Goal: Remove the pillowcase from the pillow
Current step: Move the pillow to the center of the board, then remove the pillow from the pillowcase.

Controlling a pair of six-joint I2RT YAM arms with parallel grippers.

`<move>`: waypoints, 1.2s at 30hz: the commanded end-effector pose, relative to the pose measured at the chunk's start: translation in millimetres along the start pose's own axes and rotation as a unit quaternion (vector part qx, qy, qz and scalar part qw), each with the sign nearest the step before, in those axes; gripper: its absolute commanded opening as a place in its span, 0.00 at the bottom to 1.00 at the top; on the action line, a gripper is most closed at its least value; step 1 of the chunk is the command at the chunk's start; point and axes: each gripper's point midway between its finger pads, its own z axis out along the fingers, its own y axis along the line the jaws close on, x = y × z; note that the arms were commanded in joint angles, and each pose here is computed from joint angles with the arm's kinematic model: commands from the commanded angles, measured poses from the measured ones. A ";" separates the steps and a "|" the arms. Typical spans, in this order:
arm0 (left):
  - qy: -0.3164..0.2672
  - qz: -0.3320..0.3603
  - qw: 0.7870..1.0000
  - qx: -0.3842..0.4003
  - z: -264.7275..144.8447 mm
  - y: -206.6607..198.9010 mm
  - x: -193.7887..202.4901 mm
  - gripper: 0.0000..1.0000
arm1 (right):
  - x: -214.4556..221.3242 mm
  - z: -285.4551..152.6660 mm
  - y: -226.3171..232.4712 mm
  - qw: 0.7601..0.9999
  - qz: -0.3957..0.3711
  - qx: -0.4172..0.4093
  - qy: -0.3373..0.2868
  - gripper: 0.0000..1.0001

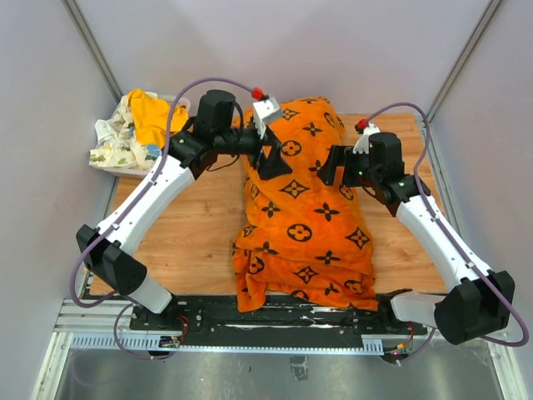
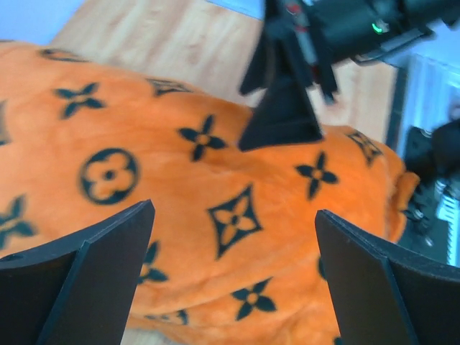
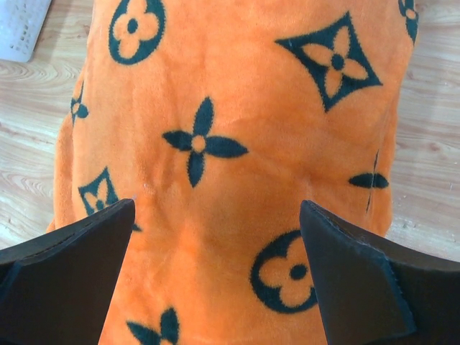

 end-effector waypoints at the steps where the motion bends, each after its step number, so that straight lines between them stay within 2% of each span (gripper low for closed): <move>1: -0.072 0.041 0.985 0.149 -16.4 -63.8 -3.7 0.99 | -2.5 -19.3 2.2 1.000 -0.011 0.005 -0.009 0.98; 3: -0.178 0.035 0.981 0.070 -33.9 -54.3 -34.8 0.99 | 0.1 -24.2 1.4 1.000 -0.017 0.006 -0.012 0.98; 4: -0.216 0.010 0.976 0.015 -38.2 -39.8 -38.8 0.99 | 2.6 -25.8 1.1 1.000 -0.019 0.005 -0.014 0.98; 5: -0.249 -0.012 0.968 -0.025 -43.7 -28.4 -43.8 0.99 | 4.8 -27.6 0.3 1.000 -0.019 0.004 -0.018 0.98; 6: -0.259 -0.037 0.963 -0.057 -46.2 -17.7 -43.1 0.99 | 7.3 -29.5 0.9 1.000 -0.016 0.000 -0.020 0.98; 9: -0.207 -0.081 0.969 -0.106 -36.5 -4.4 -22.0 0.99 | 10.8 -38.0 1.1 1.000 -0.007 0.001 -0.016 0.98; 12: -0.142 -0.072 0.970 -0.184 -24.4 -2.1 1.5 0.99 | 10.1 -56.6 5.0 1.000 -0.007 0.007 0.009 0.98; 15: -0.093 -0.065 0.965 -0.238 -21.3 3.0 22.5 0.99 | 35.9 -64.1 3.0 0.999 0.009 0.012 0.049 0.98; 19: -0.064 -0.060 0.968 -0.234 -13.3 4.1 32.4 0.99 | 73.9 -58.7 3.9 0.996 0.017 -0.003 0.091 0.98; 21: -0.056 -0.053 0.977 -0.199 -3.4 -5.0 36.2 0.99 | 79.0 -60.1 13.7 0.994 0.010 -0.024 0.103 0.99; 23: -0.055 -0.037 0.986 -0.153 5.4 -20.5 43.2 0.99 | 77.3 -61.5 20.1 0.995 -0.028 -0.024 0.096 0.99; 28: -0.055 0.020 0.992 -0.108 1.0 -65.1 65.6 0.99 | 81.2 -73.5 20.0 0.988 -0.126 0.007 0.092 0.99; 33: -0.079 -0.011 0.997 -0.003 -15.8 -116.4 82.8 0.99 | 97.2 -87.3 14.9 0.982 -0.149 0.015 0.116 0.99; 36: -0.046 -0.031 0.998 -0.006 -5.2 -116.3 112.4 0.99 | 116.2 -81.1 4.0 0.977 -0.142 0.035 0.155 0.98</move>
